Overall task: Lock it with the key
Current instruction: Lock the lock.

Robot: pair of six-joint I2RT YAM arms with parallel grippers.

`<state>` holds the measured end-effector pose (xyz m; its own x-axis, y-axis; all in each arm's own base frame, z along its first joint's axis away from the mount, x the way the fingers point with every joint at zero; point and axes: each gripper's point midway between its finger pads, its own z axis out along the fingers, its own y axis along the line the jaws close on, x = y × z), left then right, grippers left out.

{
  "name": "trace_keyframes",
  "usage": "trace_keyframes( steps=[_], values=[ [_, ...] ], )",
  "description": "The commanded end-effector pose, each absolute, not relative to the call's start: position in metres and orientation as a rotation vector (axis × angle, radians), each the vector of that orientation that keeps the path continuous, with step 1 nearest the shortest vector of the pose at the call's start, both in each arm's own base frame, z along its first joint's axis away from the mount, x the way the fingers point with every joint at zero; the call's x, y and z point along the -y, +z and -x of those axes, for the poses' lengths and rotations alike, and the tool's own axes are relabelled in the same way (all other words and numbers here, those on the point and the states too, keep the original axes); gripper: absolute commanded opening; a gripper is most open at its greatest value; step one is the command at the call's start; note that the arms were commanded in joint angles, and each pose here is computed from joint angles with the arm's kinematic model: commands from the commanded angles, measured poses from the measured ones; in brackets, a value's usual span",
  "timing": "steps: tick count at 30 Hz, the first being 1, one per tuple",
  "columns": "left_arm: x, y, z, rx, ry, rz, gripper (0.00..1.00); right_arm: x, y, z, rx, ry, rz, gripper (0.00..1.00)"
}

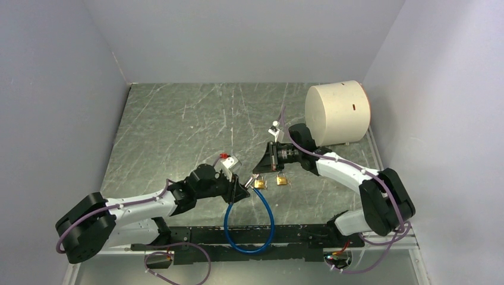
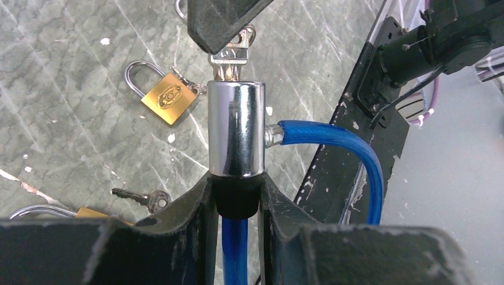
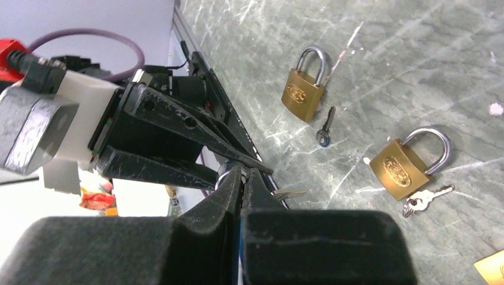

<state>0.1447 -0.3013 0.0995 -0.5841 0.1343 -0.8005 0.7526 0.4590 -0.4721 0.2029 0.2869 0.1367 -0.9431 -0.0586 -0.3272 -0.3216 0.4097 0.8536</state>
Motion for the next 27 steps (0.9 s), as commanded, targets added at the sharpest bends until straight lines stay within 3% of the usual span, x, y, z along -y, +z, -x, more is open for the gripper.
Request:
trace_keyframes(
  steps=[1, 27],
  values=[
    [0.311, 0.132, -0.151, -1.858, -1.228, -0.698, 0.03, -0.293, 0.176, -0.189, -2.190, 1.672, 0.586, 0.00],
    [0.295, 0.135, -0.152, -1.875, -1.185, -0.740, 0.02, -0.268, 0.210, -0.231, -2.114, 1.480, 0.410, 0.00]
  ],
)
